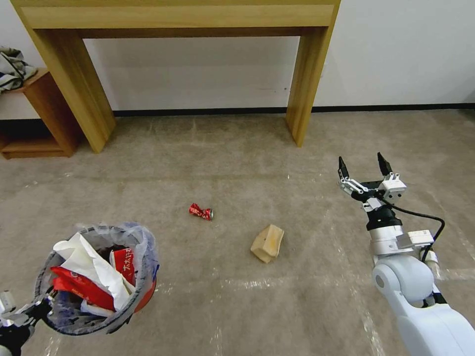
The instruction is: Pick up the trash bin and place the garbage on the floor into it.
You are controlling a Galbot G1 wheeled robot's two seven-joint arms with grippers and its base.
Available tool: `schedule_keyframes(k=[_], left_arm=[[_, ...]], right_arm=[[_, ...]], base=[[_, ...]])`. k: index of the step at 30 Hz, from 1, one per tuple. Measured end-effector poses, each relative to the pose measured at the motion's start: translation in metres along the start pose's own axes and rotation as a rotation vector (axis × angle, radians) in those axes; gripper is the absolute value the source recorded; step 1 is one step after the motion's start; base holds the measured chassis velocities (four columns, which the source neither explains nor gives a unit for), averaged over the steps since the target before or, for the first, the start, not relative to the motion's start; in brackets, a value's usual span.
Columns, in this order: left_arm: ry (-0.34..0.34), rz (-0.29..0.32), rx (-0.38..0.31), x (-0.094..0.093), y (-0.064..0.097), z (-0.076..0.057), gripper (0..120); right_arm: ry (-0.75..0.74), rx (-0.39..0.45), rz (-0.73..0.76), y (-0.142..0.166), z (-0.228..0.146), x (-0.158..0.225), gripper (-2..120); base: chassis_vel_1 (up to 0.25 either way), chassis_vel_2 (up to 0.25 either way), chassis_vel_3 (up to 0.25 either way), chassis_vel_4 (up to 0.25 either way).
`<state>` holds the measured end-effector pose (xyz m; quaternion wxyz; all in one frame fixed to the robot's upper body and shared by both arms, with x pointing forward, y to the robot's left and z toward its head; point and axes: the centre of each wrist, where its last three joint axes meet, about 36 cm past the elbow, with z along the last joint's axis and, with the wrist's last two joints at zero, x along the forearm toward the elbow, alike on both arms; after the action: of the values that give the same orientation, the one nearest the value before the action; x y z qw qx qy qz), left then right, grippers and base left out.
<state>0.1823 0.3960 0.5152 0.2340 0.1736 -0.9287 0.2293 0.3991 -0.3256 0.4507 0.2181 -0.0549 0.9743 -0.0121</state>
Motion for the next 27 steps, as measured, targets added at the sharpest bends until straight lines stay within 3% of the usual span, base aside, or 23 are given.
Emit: schedule_keyframes(k=[18, 27], left_arm=[[-0.004, 0.006, -0.005, 0.002, -0.001, -0.003, 1], [-0.008, 0.016, -0.004, 0.003, -0.005, -0.002, 1]], right_arm=[[0.023, 0.013, -0.032, 0.001, 0.004, -0.004, 100], [0.189, 0.002, -0.046, 0.02, -0.016, -0.027, 100]], base=[[-0.002, 0.003, 0.001, -0.002], [0.0, 0.0, 0.0, 0.0]])
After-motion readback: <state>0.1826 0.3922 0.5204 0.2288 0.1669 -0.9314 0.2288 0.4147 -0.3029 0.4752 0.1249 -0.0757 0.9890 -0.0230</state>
